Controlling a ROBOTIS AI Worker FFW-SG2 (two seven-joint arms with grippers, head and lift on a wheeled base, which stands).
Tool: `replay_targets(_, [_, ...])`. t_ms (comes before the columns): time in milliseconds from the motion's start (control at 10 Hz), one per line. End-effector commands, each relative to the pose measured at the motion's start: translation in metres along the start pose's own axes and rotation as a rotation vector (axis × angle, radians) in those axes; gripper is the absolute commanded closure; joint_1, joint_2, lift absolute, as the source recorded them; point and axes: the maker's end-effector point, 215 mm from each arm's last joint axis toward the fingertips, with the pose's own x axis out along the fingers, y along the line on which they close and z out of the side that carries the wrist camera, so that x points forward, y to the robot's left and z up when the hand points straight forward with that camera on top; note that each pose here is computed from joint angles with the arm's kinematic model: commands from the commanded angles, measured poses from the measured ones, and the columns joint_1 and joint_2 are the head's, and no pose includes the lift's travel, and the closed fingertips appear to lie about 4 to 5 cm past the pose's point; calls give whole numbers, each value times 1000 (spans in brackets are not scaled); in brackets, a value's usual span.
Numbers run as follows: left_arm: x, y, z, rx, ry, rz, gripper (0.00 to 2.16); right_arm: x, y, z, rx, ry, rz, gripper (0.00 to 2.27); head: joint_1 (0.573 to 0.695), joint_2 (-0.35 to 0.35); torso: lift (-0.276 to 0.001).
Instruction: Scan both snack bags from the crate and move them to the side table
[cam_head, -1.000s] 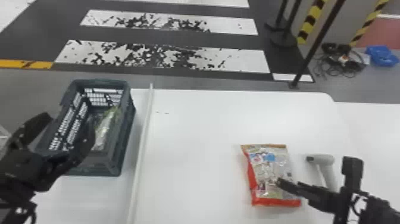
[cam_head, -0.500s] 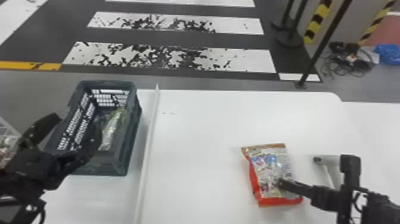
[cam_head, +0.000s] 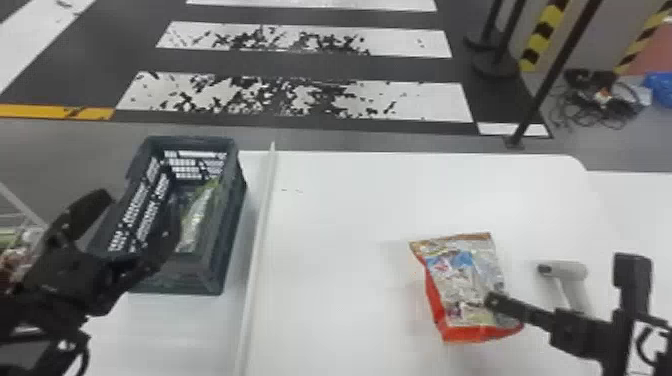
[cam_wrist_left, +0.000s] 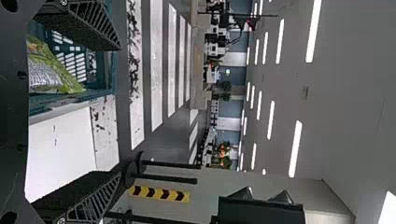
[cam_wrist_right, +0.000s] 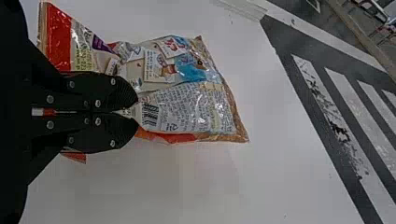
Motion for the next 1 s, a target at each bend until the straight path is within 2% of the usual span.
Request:
replay_targets(0, [0,-3,9,4,-13,-2,36,-27,7,31,17,-69,16,2199,695,-1,-29])
replay_targets(100, [0,-4,10,4,-14,-2,36,-44,-7,55,26,-124,-15,2199,695,-12,-29])
replay_targets(200, [-1,-3,6,2,-5,0,36,-63,-26,92,32,-201,-51,2199,695,-44,-29])
replay_targets(300, [-2,-2,1,0,2,2,36,-79,-57,114,69,-254,-102,2199,695,-64,-29])
replay_targets(400, [-2,0,-1,1,3,2,36,-93,-91,131,119,-311,-165,2199,695,-121,-29])
replay_targets(700, [-3,3,-2,7,5,4,36,-122,-184,168,189,-469,-384,2199,695,-279,-29])
replay_targets(800, [-4,3,-5,5,8,4,36,-137,-215,179,189,-539,-499,2199,695,-302,-29])
replay_targets(900, [-4,5,-7,9,11,2,36,-148,-245,174,227,-556,-622,2196,695,-346,-29])
